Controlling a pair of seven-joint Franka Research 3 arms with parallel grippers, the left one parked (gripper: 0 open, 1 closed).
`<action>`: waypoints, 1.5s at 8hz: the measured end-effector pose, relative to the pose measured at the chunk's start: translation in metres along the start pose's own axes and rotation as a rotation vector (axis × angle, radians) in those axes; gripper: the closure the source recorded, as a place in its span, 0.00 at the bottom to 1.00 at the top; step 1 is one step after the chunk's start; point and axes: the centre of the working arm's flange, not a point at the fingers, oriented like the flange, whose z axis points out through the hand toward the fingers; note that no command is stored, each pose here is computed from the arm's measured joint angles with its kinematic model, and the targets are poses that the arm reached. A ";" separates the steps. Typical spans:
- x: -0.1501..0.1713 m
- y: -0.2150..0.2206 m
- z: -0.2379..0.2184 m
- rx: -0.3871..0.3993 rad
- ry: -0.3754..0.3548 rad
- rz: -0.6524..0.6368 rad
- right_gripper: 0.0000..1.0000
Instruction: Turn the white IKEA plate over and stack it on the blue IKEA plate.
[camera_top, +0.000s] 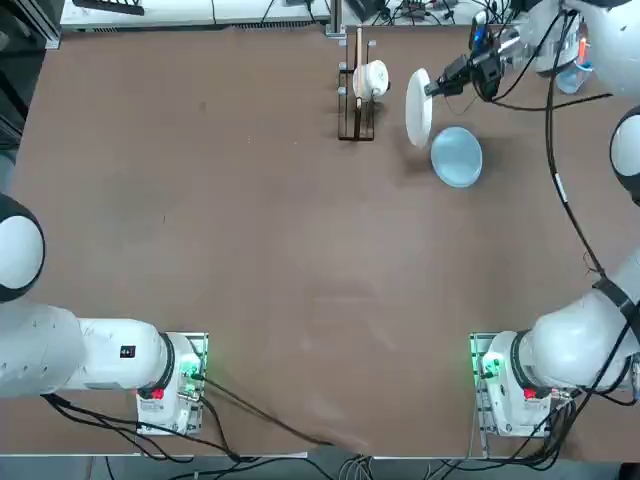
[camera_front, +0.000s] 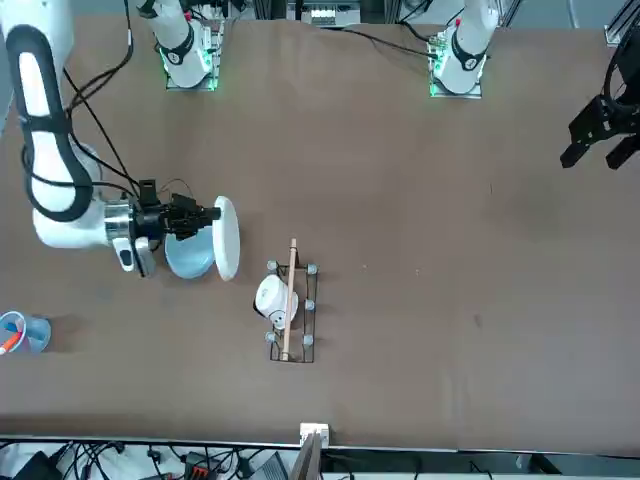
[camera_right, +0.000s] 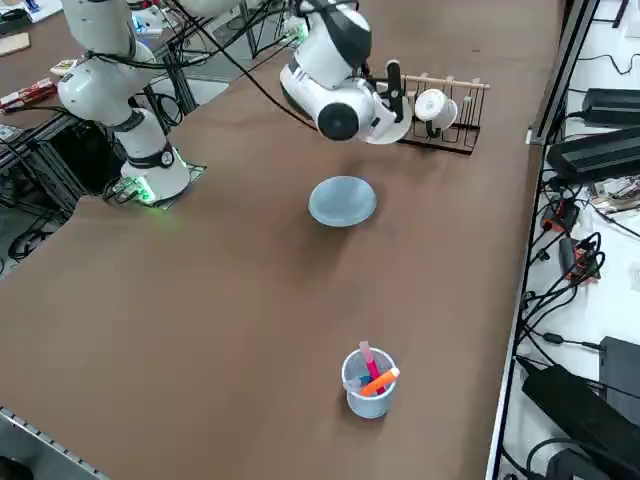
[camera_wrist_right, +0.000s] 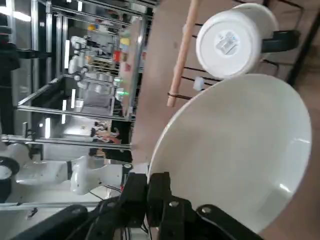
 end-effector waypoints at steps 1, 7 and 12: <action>-0.012 0.015 0.006 0.042 0.004 -0.027 0.95; -0.070 0.078 -0.031 0.077 0.046 -0.170 0.95; -0.107 0.107 -0.079 0.061 0.007 -0.249 0.97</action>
